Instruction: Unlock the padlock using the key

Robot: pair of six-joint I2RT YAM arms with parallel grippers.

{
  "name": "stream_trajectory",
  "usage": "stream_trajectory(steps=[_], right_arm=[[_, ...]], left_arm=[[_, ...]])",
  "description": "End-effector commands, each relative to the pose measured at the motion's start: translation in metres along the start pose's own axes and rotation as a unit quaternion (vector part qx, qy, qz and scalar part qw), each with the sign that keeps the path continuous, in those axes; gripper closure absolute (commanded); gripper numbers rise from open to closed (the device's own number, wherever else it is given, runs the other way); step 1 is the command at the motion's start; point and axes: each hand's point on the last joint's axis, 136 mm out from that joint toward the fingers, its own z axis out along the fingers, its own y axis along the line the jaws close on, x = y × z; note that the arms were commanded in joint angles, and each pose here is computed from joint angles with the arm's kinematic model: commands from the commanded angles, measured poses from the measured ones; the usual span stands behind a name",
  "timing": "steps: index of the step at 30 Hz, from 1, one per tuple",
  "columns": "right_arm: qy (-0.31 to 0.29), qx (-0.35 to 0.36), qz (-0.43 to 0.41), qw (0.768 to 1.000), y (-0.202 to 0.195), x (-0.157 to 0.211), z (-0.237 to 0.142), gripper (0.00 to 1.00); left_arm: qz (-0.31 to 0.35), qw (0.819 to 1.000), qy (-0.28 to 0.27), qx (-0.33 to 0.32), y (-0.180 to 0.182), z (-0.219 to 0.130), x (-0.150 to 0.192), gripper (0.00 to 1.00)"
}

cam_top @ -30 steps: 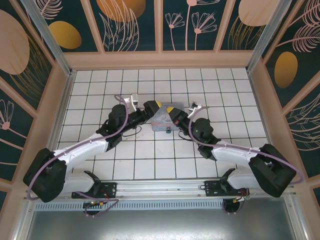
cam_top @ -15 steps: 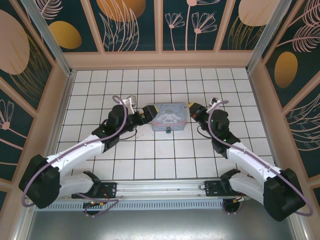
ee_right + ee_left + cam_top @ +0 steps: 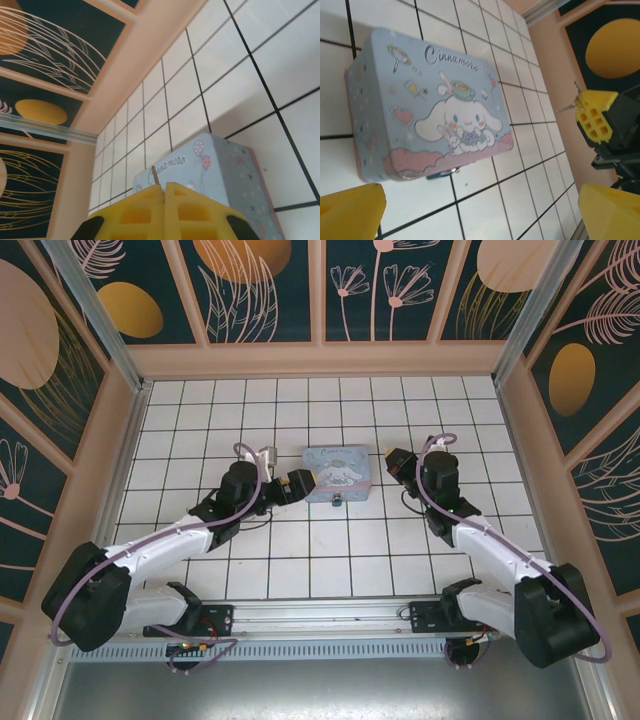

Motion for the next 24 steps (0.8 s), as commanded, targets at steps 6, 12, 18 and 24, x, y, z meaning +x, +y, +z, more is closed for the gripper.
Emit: stream_trajectory(steps=[6, 12, 18, 24], right_arm=[[-0.026, 0.066, 0.052, 0.996, -0.042, 0.000, 0.020, 1.00], [-0.019, 0.114, 0.047, 0.992, -0.061, 0.004, 0.042, 1.00], [0.014, 0.124, 0.029, 0.992, -0.056, 0.024, 0.071, 1.00], [0.045, 0.112, 0.010, 0.993, -0.036, 0.054, 0.091, 1.00]], left_arm=[[0.011, 1.000, 0.001, 0.023, 0.008, 0.003, 0.013, 0.01], [0.013, 1.000, -0.003, 0.019, 0.010, 0.003, 0.012, 0.02], [0.015, 1.000, -0.006, 0.020, 0.008, 0.004, 0.010, 0.01], [0.014, 1.000, 0.000, 0.019, 0.010, 0.006, 0.013, 0.02]])
